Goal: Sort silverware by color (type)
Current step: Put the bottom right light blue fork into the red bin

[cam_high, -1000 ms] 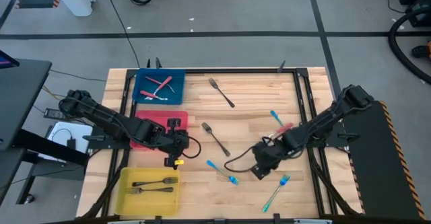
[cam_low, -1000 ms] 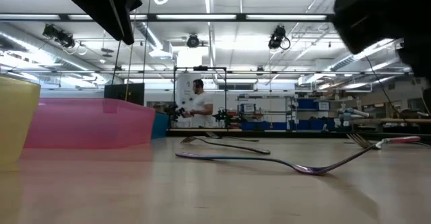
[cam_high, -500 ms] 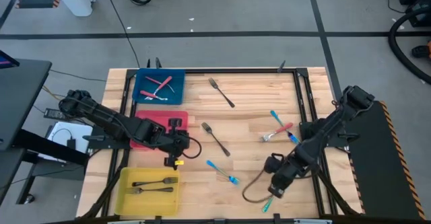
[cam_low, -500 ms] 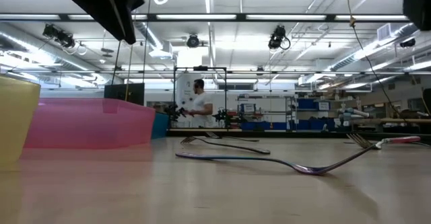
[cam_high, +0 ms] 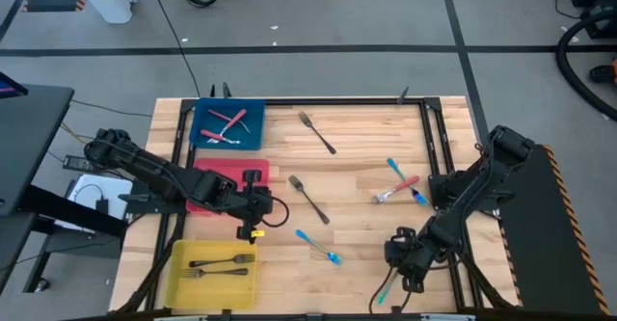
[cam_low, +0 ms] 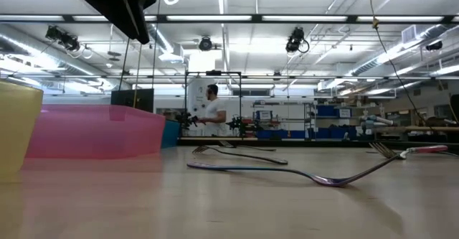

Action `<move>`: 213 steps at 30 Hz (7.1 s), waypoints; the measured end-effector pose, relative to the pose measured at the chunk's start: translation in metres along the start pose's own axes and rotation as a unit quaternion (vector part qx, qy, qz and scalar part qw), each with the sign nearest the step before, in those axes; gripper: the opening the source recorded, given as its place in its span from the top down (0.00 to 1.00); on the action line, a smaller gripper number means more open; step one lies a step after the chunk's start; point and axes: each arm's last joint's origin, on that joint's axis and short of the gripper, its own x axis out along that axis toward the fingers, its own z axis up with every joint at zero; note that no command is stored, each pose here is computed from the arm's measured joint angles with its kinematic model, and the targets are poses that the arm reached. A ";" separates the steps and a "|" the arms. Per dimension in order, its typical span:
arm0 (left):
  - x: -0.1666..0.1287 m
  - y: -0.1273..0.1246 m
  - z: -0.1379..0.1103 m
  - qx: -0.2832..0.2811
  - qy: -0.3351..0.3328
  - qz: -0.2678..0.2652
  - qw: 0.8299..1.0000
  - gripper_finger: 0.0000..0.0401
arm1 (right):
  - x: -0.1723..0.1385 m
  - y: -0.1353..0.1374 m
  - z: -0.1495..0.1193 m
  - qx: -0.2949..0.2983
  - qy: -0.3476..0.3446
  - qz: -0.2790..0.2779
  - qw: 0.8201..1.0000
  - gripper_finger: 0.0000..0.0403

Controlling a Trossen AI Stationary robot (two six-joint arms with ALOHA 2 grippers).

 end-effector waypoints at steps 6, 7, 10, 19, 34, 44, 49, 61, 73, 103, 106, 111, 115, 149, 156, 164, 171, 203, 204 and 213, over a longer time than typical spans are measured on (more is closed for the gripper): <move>0.000 0.000 0.000 0.000 0.000 0.000 1.000 0.66 | 0.013 0.004 0.002 -0.007 0.003 0.020 1.000 0.73; 0.000 0.000 0.000 0.000 0.000 0.000 1.000 0.66 | 0.015 0.003 0.001 -0.010 0.006 0.014 1.000 0.73; 0.000 0.000 0.000 -0.004 0.000 0.000 1.000 0.66 | 0.023 0.002 -0.003 -0.027 0.023 -0.001 0.999 0.73; 0.000 0.000 0.000 -0.008 0.000 0.000 1.000 0.66 | 0.037 0.003 -0.012 -0.050 0.036 -0.031 0.998 0.73; 0.000 0.000 0.001 -0.009 -0.003 -0.001 1.000 0.66 | 0.040 -0.007 -0.010 -0.034 -0.042 -0.126 0.991 0.74; 0.000 0.000 0.001 -0.009 -0.004 -0.001 1.000 0.66 | 0.043 -0.013 -0.005 0.043 -0.046 -0.141 0.988 0.95; 0.000 0.000 0.001 -0.009 -0.005 -0.001 1.000 0.66 | 0.043 -0.013 -0.005 0.050 -0.046 -0.139 0.988 0.95; 0.002 0.007 0.003 -0.013 -0.005 0.007 1.000 0.66 | 0.016 -0.010 0.006 0.074 -0.118 -0.174 0.975 0.96; 0.021 0.034 0.016 -0.043 -0.031 0.033 0.998 0.66 | -0.033 -0.023 0.033 0.057 -0.304 -0.255 0.916 0.96; 0.006 0.106 0.077 -0.124 -0.360 0.115 0.917 0.66 | -0.138 -0.067 0.147 -0.120 -0.490 -0.487 0.713 0.96; 0.004 0.112 0.079 -0.132 -0.379 0.122 0.908 0.66 | -0.141 -0.070 0.151 -0.136 -0.495 -0.484 0.709 0.96; 0.001 0.121 0.081 -0.131 -0.405 0.102 0.899 0.66 | -0.148 -0.078 0.158 -0.149 -0.509 -0.478 0.700 0.96; 0.000 0.126 0.083 -0.128 -0.421 0.081 0.894 0.66 | -0.151 -0.085 0.162 -0.157 -0.506 -0.486 0.695 0.96; -0.003 0.157 0.080 -0.094 -0.449 0.112 0.882 0.99 | -0.159 -0.114 0.175 -0.165 -0.528 -0.448 0.703 0.96; -0.001 0.156 0.079 -0.078 -0.435 0.116 0.890 1.00 | -0.158 -0.115 0.175 -0.162 -0.528 -0.443 0.706 0.91; -0.001 0.158 0.074 -0.064 -0.407 0.130 0.902 1.00 | -0.157 -0.113 0.175 -0.163 -0.531 -0.434 0.709 0.81; -0.003 0.159 0.064 -0.041 -0.326 0.143 0.934 1.00 | -0.156 -0.113 0.173 -0.140 -0.519 -0.460 0.707 0.75; 0.016 0.116 -0.087 -0.150 0.267 0.025 0.952 0.98 | -0.143 -0.112 0.164 -0.104 -0.466 -0.494 0.726 0.76; 0.020 0.114 -0.093 -0.149 0.279 0.024 0.948 0.98 | -0.143 -0.112 0.164 -0.104 -0.466 -0.494 0.726 0.76; 0.033 0.111 -0.102 -0.144 0.287 0.023 0.947 0.98 | -0.143 -0.113 0.165 -0.104 -0.466 -0.494 0.727 0.76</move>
